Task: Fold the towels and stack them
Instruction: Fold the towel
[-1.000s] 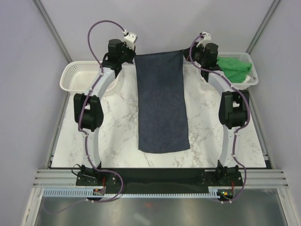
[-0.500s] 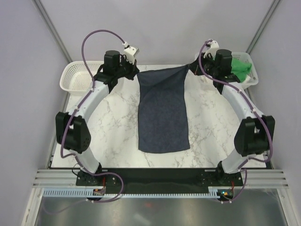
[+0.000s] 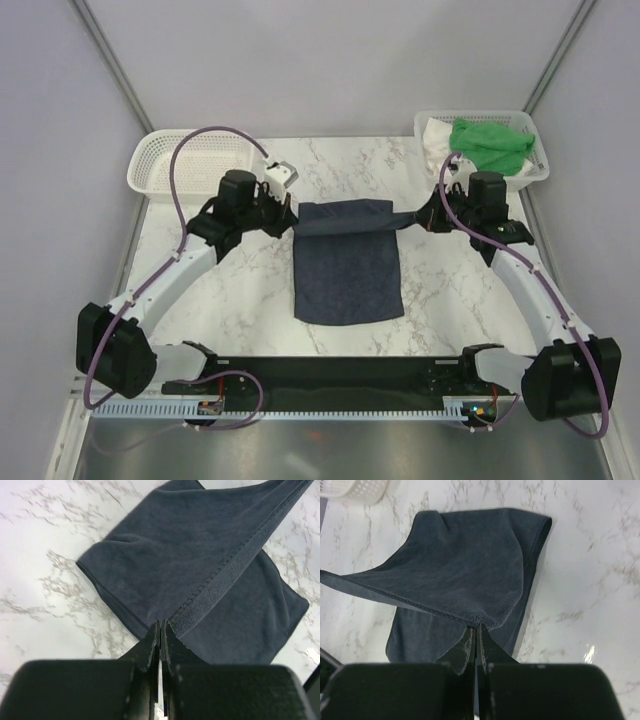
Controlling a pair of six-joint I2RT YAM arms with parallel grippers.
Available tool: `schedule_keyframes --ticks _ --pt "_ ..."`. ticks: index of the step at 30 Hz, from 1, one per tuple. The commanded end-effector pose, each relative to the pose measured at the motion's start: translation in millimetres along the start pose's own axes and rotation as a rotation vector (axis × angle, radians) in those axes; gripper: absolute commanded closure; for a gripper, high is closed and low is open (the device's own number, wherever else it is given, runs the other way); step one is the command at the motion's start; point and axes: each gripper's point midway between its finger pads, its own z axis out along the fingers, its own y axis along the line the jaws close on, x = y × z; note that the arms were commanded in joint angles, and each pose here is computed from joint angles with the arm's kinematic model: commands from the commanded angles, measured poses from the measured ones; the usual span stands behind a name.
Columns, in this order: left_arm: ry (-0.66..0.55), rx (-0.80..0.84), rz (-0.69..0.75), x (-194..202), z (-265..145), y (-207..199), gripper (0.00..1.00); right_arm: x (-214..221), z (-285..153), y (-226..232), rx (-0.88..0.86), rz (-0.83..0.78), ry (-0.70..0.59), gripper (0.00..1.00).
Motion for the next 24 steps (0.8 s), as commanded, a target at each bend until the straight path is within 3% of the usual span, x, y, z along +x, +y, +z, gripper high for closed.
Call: schedule_keyframes --ticks 1,11,24 --pt "0.029 0.004 -0.052 19 -12 -18 0.98 23 -19 3 0.02 0.052 0.035 1.0" --pt "0.125 0.019 -0.12 82 -33 -51 0.98 112 -42 -14 0.09 0.188 0.129 1.0" --pt "0.341 0.073 -0.25 156 -22 -69 0.98 152 -48 -13 0.092 0.426 0.084 0.89"
